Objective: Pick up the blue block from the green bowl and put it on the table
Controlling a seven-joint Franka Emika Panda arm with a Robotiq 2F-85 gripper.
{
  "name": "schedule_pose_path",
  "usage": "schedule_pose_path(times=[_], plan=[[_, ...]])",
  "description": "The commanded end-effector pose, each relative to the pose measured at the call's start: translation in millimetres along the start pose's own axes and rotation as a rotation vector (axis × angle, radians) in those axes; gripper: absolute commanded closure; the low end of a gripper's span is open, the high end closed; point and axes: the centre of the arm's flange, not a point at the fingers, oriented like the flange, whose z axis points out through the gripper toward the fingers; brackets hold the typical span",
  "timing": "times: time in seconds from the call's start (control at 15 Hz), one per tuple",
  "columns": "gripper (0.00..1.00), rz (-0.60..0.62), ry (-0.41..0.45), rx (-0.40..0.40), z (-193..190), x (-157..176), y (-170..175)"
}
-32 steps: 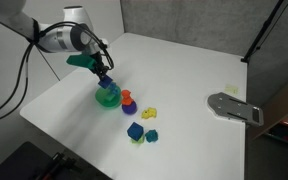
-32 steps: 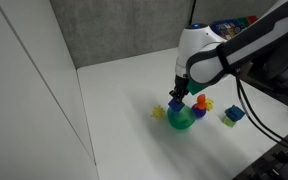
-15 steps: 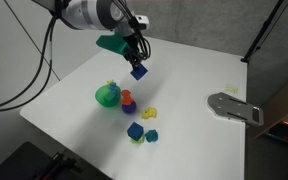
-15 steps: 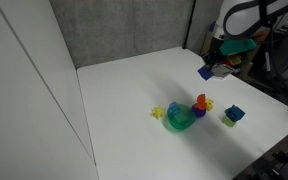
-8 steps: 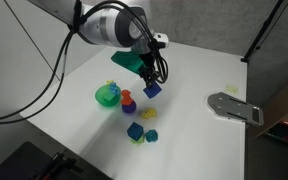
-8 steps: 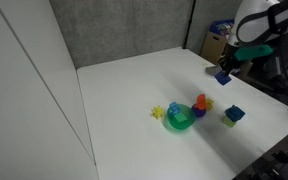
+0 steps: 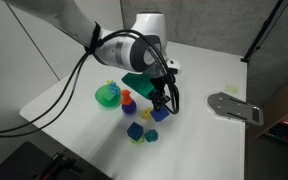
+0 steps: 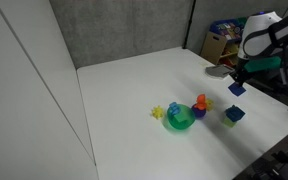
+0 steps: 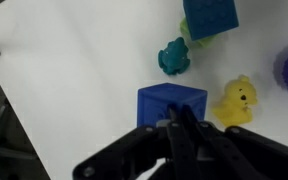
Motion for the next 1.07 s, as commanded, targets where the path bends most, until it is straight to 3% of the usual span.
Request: schedule_pose_path(times=[0.0, 0.6, 0.67, 0.73, 1.0], plan=[[0.97, 0.016, -0.044, -0.038, 30, -2, 17], [0.96, 0.040, -0.134, -0.078, 77, -7, 36], [0.67, 0.041, -0.134, -0.077, 76, -8, 38], [0.66, 0.039, -0.133, -0.075, 73, -9, 40], [0.36, 0.026, -0.111, -0.056, 54, -12, 45]])
